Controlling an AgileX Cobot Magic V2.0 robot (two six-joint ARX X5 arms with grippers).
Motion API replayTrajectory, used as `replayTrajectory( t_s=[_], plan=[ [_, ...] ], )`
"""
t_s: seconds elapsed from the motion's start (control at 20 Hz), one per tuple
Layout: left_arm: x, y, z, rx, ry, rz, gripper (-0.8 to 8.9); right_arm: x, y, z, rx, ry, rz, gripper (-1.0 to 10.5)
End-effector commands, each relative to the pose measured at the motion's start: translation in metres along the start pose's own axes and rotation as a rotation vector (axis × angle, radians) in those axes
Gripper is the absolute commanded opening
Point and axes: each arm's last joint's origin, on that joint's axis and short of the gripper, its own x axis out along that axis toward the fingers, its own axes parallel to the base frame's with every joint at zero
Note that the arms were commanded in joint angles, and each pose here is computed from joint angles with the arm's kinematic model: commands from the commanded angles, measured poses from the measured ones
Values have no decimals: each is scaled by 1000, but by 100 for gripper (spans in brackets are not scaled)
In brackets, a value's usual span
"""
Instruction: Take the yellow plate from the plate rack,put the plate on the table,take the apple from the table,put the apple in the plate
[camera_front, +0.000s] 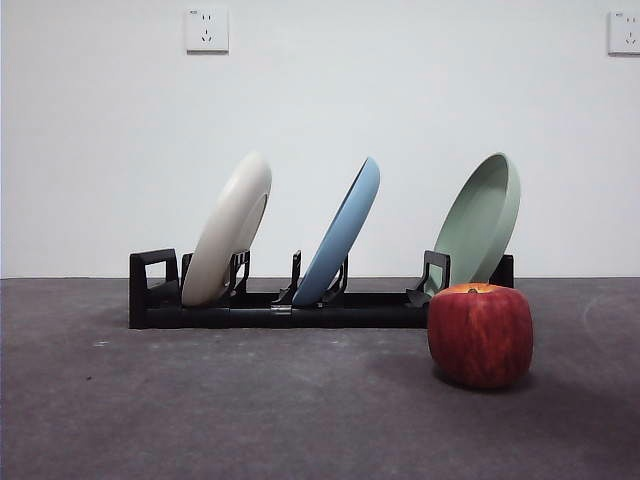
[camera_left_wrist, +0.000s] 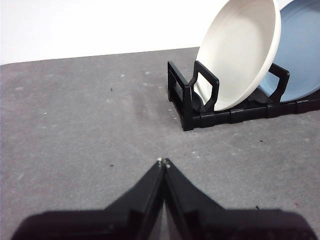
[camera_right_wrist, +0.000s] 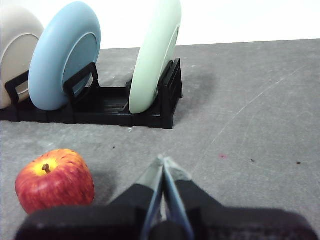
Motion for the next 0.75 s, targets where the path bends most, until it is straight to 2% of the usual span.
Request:
replayTrajectory(
  t_s=[0.05,0.25,0.65,0.75],
  plan=[
    [1,0,-4,-7,9,5,-3,1,0,-5,13,21,-3,2],
    [1,0,-4,-8,9,3,-3,1,0,-5,36,20,-3,1],
    [1,0,-4,-7,7,4,-3,1,0,-5,239,19,-5,1],
    [1,0,-4,-7,2,4,-4,1,0,-5,259,19,-5,1]
  ],
)
